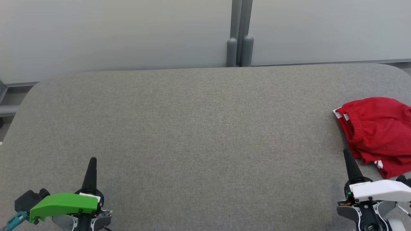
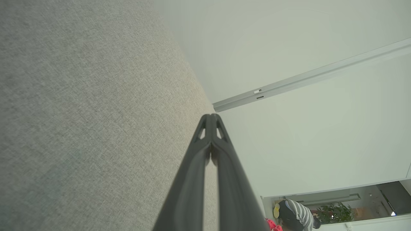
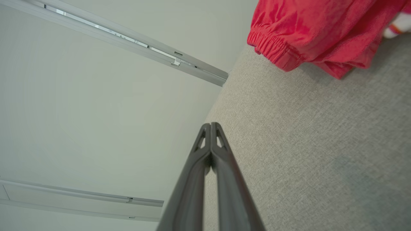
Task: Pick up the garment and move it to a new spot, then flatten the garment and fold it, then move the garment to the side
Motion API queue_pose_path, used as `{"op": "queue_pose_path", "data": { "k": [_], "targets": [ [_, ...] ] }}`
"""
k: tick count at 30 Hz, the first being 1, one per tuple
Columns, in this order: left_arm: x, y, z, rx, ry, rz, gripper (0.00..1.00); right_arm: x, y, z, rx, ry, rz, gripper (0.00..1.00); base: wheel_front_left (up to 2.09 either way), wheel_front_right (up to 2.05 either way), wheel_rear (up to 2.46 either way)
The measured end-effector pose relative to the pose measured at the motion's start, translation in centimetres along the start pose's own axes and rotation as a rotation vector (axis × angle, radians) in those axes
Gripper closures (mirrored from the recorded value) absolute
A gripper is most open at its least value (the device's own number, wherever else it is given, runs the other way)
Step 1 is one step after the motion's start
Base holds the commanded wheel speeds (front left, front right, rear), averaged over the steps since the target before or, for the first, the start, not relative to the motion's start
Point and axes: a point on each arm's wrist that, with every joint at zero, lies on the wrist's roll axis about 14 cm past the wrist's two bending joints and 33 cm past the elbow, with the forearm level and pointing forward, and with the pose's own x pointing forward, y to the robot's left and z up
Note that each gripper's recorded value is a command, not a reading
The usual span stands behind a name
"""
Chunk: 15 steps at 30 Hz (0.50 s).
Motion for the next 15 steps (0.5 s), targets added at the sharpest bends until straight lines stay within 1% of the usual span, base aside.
{"op": "queue_pose_path", "data": {
  "k": [15],
  "targets": [
    [0.57, -1.0, 0.19, -0.137, -0.003, -0.033, 1.0, 0.24, 0.4, 0.0, 0.146, 0.011, 0.013, 1.0, 0.0, 0.0, 0.0]
  ]
}}
